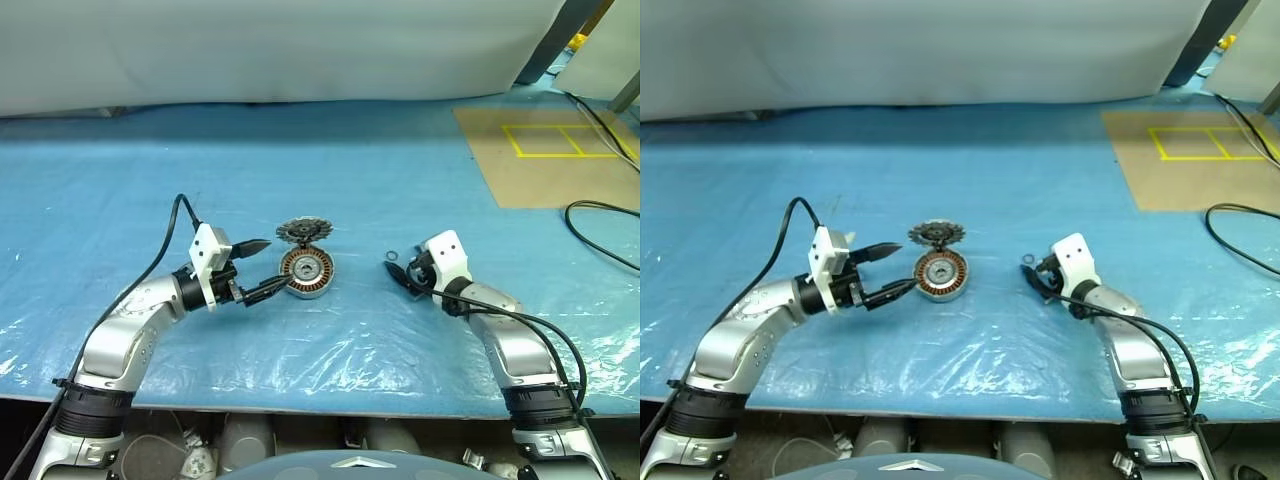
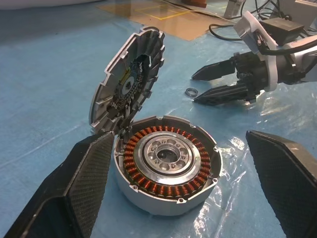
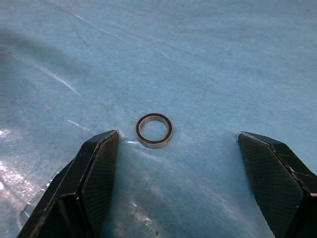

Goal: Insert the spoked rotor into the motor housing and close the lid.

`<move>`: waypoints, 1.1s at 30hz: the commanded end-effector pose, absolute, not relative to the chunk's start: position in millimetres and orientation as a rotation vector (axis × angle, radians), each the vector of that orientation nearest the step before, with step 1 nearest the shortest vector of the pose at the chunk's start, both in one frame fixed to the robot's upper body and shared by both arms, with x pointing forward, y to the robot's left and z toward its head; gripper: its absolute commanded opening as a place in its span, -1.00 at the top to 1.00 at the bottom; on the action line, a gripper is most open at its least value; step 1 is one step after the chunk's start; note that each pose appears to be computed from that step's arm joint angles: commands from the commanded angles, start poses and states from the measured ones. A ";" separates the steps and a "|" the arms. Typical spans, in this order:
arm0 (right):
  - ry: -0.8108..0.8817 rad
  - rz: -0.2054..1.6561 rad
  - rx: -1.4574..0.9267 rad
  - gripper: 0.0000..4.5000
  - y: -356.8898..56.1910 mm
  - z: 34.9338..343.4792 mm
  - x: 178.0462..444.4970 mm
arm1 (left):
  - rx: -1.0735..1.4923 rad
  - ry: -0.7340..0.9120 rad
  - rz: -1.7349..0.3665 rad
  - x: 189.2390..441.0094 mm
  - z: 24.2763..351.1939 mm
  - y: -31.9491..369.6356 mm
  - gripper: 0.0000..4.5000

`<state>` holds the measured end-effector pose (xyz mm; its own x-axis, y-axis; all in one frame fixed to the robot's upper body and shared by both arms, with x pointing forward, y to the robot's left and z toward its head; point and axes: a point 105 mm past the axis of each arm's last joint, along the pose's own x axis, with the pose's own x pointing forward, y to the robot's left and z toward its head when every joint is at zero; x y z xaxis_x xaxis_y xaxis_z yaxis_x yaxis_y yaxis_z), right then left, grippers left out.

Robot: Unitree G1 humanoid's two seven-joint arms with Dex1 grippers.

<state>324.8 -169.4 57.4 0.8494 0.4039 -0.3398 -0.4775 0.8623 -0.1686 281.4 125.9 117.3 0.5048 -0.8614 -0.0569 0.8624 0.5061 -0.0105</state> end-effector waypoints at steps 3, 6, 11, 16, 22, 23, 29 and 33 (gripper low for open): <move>0.324 0.551 -0.251 -0.79 -144.1 51.3 318.0 | 0.043 0.022 -1.040 278.9 123.4 123.6 -1.00; 0.332 0.544 -0.256 -0.71 -144.6 52.5 319.5 | 0.045 0.025 -1.042 278.4 122.3 122.9 -1.00; 0.368 0.495 -0.250 -0.07 -162.1 45.7 319.5 | 0.046 0.026 -1.043 278.0 121.8 121.8 -1.00; 0.390 0.459 -0.272 0.54 -177.8 39.6 319.5 | 0.050 0.030 -1.044 278.0 120.5 121.5 -1.00; 0.389 0.461 -0.300 0.54 -183.6 35.1 322.3 | 0.055 0.030 -1.048 278.7 120.0 120.4 -1.00; 0.386 0.465 -0.303 0.54 -183.5 35.1 322.7 | 0.055 0.030 -1.048 278.8 120.0 120.4 -1.00; 0.331 0.600 -0.282 0.72 -157.6 47.9 320.2 | 0.052 0.026 -1.047 279.4 121.4 121.3 -1.00; 0.283 0.658 -0.247 0.72 -140.0 70.0 323.2 | 0.047 0.017 -1.049 279.2 124.4 122.8 -1.00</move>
<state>323.7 -151.9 59.6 0.7756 0.5204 -0.3572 -0.5979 0.7872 -0.1513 280.3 124.4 111.3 0.5093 -0.8571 -0.0781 0.8593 0.5114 -0.0083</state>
